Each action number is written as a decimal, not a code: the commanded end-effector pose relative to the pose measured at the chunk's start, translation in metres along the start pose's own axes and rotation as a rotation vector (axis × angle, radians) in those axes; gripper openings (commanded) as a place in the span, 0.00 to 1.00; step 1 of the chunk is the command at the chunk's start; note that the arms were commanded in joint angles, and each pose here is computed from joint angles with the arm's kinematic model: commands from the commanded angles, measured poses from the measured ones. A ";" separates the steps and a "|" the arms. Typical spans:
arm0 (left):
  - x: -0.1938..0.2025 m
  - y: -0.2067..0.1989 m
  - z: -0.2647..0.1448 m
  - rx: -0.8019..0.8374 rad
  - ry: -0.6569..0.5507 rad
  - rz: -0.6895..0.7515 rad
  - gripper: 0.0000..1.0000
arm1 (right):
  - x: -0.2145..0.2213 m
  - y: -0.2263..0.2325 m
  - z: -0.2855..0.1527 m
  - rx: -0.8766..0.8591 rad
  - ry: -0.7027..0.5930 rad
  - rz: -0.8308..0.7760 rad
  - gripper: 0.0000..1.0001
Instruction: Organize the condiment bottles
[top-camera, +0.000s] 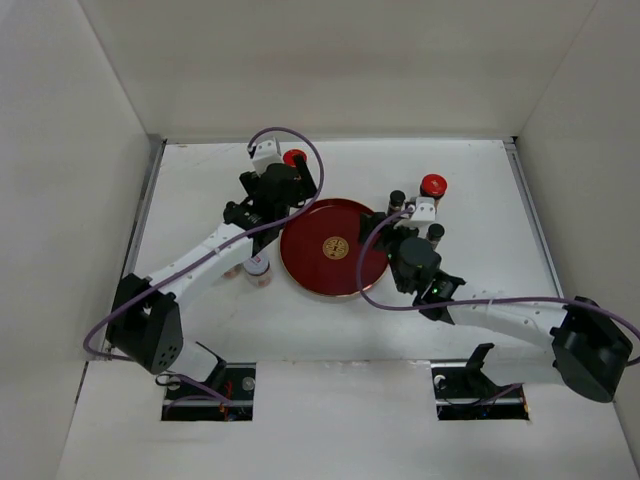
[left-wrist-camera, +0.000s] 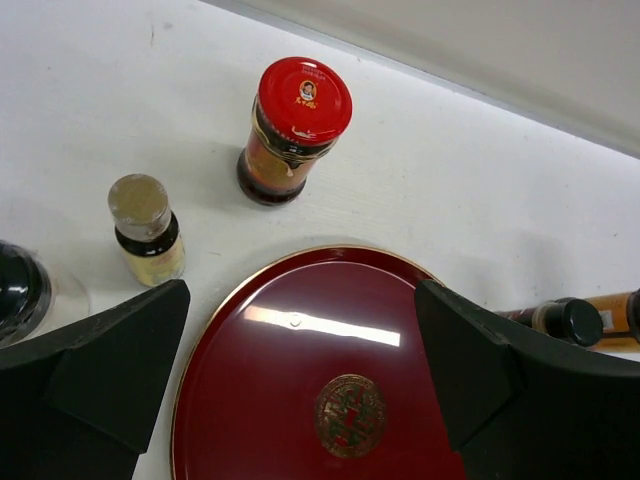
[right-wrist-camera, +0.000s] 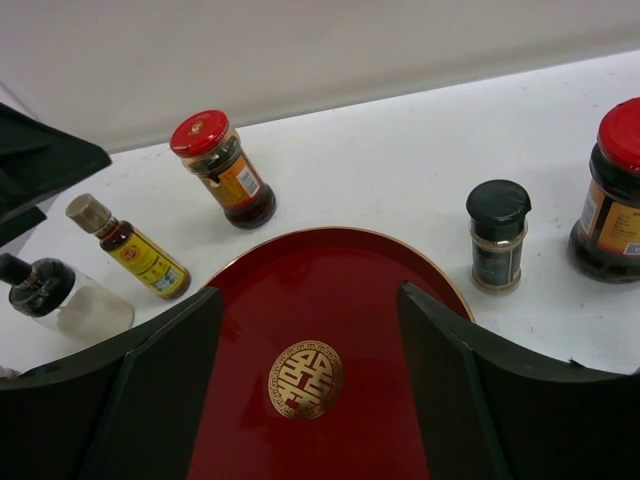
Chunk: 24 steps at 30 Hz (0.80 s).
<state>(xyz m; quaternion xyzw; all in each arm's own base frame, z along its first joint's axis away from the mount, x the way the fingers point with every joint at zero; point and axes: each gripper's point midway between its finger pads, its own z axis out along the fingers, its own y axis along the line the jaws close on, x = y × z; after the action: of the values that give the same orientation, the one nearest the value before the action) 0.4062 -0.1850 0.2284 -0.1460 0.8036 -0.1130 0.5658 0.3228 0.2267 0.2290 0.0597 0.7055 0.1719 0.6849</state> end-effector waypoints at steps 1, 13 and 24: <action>-0.028 -0.020 0.003 0.056 -0.060 0.002 1.00 | -0.024 0.003 -0.002 -0.006 -0.065 0.069 0.77; -0.116 -0.027 0.024 0.101 -0.231 0.041 1.00 | -0.008 -0.006 0.005 -0.049 -0.003 0.098 0.13; -0.100 -0.035 0.115 0.093 -0.031 0.139 0.84 | 0.006 -0.004 0.011 -0.069 0.047 0.116 0.69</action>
<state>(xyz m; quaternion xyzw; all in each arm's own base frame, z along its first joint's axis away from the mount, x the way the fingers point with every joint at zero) 0.5478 -0.1735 0.3072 -0.1048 0.7667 -0.1113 0.6235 0.3316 0.2201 0.2156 0.0736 0.7176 0.2140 0.6587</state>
